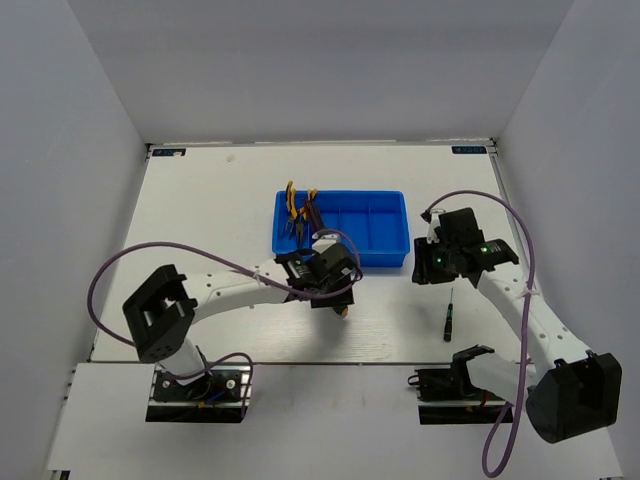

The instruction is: Sort the tools into containers

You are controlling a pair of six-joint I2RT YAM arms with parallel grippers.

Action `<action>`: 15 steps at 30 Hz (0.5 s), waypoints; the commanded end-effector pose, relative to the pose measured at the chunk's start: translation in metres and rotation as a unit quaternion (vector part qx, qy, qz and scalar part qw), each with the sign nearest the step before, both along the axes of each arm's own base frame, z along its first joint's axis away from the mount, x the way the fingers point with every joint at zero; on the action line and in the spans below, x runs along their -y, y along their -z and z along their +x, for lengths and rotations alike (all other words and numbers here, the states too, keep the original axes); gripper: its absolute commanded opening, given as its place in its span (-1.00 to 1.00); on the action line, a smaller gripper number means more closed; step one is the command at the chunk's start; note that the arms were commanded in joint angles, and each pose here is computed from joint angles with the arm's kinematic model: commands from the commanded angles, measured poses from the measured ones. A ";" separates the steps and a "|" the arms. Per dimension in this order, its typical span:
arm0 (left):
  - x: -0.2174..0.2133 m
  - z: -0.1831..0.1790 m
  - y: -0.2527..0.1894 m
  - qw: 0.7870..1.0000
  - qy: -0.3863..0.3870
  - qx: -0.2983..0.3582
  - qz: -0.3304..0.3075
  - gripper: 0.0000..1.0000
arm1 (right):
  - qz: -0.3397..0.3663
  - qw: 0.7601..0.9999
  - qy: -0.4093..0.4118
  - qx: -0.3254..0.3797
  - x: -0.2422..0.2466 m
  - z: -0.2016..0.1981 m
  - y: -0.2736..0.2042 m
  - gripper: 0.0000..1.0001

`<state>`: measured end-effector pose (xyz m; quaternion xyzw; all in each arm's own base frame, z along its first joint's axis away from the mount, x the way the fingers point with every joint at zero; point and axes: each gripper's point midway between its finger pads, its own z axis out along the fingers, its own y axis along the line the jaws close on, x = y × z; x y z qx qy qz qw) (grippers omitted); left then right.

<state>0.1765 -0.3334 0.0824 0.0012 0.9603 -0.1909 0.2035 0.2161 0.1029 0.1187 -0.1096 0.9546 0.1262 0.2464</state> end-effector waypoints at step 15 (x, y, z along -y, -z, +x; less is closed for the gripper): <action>0.006 -0.001 0.033 0.993 -0.088 -0.031 0.078 0.25 | 0.070 0.997 0.019 0.032 -0.004 0.001 -0.010 -0.15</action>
